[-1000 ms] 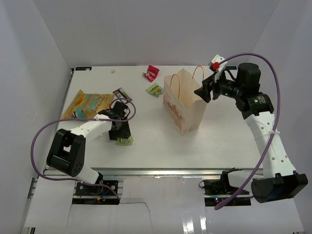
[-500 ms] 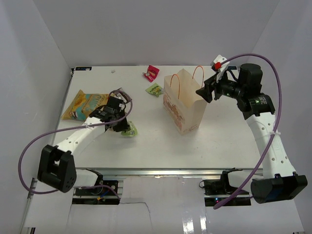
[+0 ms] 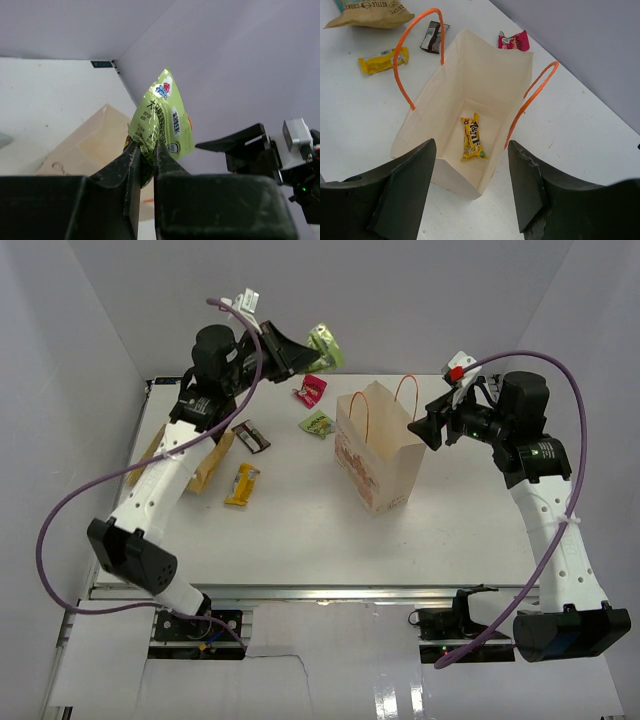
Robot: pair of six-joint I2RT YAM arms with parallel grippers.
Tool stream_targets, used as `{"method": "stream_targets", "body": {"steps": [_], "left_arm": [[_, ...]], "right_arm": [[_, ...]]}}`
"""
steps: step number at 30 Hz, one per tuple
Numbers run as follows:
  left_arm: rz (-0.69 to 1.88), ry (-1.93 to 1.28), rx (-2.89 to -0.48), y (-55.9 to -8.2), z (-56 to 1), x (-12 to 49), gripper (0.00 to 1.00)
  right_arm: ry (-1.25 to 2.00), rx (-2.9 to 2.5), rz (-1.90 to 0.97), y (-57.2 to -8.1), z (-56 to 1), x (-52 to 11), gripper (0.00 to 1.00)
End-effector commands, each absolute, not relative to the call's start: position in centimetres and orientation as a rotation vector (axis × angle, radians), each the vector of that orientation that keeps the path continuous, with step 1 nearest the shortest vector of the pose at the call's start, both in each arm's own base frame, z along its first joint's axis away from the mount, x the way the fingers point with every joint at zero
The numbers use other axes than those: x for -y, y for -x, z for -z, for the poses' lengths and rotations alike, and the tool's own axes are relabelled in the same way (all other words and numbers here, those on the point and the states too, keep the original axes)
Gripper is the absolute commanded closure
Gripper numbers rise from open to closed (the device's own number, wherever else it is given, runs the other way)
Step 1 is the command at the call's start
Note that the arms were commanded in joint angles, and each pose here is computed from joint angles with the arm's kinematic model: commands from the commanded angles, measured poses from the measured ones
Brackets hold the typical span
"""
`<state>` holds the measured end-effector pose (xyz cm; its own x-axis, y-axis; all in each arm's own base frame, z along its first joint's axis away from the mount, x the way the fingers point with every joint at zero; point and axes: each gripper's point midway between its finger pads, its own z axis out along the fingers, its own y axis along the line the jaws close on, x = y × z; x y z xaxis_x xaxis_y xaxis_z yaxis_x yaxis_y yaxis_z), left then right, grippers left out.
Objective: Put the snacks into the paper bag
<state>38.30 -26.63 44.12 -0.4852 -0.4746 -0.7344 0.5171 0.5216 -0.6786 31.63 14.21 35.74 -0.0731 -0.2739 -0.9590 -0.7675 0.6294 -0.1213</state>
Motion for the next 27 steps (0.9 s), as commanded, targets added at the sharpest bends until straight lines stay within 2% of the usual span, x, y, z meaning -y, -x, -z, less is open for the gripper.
{"method": "stream_targets", "body": {"steps": [1,6,12,15,19,20,23,27], "left_arm": [[1.254,-0.071,-1.685,-41.0,-45.1,29.5,0.97],[1.297,-0.134,-1.700,-44.2,-44.0,33.9,0.96],[1.309,-0.210,-1.787,-43.8,-40.8,37.6,0.92],[1.299,-0.235,-1.824,-43.2,-39.5,38.3,0.87],[1.291,-0.249,-1.859,-42.5,-38.7,38.5,0.69],[1.286,-0.248,-1.861,-42.5,-38.7,38.4,0.58],[1.267,-0.249,-1.857,-42.5,-39.1,38.2,0.41],[1.174,-0.238,-1.843,-43.0,-40.0,37.1,0.32]], "right_arm": [[0.872,-1.608,-0.517,-30.8,-36.6,-14.2,0.34],[0.868,-1.605,-0.514,-30.7,-36.6,-14.1,0.34],[0.863,-1.617,-0.507,-30.8,-36.2,-13.8,0.34],[0.864,-1.622,-0.510,-30.9,-36.0,-13.8,0.34],[0.871,-1.623,-0.520,-31.0,-35.8,-13.9,0.34],[0.874,-1.622,-0.520,-31.0,-35.8,-13.9,0.34],[0.884,-1.618,-0.525,-31.1,-35.7,-14.0,0.34],[0.890,-1.613,-0.522,-31.1,-35.8,-14.0,0.34]]}}
